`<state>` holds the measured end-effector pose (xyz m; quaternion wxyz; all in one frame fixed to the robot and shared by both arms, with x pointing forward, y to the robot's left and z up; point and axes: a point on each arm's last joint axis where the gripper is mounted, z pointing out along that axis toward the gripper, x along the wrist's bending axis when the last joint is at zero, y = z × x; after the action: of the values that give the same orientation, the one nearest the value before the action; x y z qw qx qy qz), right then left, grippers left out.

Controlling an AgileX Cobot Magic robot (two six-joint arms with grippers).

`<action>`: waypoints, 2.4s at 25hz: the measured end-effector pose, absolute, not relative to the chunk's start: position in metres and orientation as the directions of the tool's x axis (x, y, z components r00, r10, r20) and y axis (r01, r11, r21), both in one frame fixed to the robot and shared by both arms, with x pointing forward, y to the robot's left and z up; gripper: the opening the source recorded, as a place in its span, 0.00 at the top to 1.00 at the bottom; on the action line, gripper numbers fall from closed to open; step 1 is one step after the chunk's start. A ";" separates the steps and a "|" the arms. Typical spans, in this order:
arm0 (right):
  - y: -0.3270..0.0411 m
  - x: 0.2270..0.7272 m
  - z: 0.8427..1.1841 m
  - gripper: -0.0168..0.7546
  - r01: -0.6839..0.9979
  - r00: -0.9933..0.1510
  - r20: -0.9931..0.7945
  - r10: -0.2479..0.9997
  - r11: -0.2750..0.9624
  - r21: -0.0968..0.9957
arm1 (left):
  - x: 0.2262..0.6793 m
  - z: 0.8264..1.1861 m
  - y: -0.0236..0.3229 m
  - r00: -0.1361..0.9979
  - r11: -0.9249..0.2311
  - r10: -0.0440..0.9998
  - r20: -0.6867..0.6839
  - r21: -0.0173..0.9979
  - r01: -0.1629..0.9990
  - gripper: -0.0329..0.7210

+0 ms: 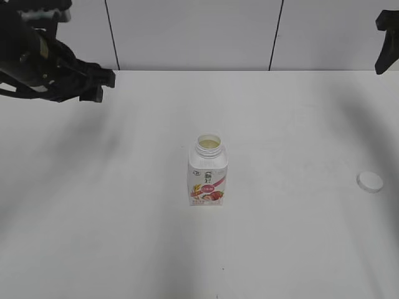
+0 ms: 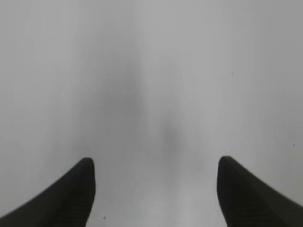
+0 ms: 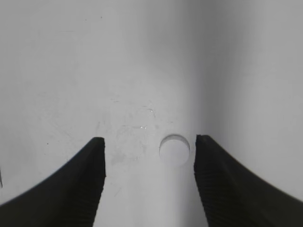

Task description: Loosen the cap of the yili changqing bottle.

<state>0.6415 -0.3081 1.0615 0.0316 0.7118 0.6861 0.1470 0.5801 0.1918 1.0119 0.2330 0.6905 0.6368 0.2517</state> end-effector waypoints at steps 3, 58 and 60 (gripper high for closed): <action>-0.308 0.641 1.062 0.37 0.967 0.015 0.168 0.986 -0.057 0.247 | 0.574 1.008 0.190 0.095 -0.100 0.995 0.040 0.578 0.810 0.30; -0.286 0.334 1.086 0.37 0.865 -0.158 0.111 0.981 0.083 0.494 | 0.373 1.079 0.297 -0.036 0.001 0.997 0.067 0.461 0.887 0.37; -0.285 0.321 1.080 0.37 0.854 -0.161 0.106 0.981 0.085 0.513 | 0.348 1.080 0.300 -0.039 0.004 0.998 0.055 0.531 0.847 0.37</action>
<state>0.3213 -0.2852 1.0796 0.1341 0.6335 0.7243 0.2369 0.3484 0.2999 1.0799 0.1727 0.6712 0.6872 0.2177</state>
